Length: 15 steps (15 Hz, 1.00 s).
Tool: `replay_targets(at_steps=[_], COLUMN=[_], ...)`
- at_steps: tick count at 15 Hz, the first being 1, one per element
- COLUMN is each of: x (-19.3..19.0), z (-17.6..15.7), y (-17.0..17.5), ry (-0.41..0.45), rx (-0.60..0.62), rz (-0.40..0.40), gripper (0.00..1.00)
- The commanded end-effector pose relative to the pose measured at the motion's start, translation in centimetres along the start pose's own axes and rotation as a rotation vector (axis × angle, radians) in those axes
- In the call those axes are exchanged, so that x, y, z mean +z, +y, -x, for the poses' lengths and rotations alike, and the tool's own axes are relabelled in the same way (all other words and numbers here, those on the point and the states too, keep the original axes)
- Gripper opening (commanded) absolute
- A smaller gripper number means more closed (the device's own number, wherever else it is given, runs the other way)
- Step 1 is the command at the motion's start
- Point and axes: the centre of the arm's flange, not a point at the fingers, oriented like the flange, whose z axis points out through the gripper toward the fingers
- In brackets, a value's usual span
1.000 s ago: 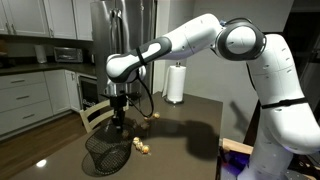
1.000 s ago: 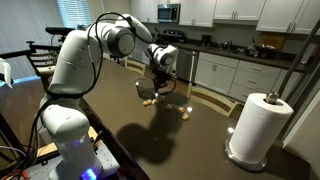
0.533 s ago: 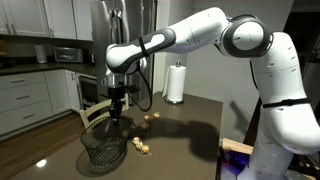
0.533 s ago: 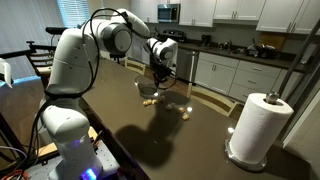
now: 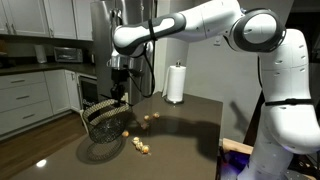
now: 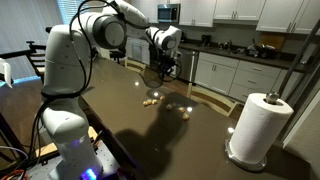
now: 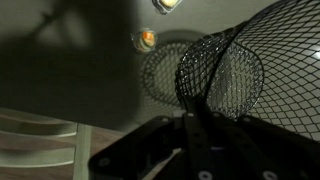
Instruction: Move the basket to the right
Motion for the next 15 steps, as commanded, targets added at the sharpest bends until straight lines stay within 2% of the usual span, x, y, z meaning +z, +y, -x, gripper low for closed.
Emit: replay_targets(at_steps=[1,8,15], x=[-3.0,-5.4,-7.4], z=[0.4,2.3,6.5], y=[2.2,5.9,10.5], ry=[0.047,0.111,0.174], rx=[0.084,0.210,0.370], rz=[0.000,-0.012,-0.059], gripper=[0.06,0.06,0.06])
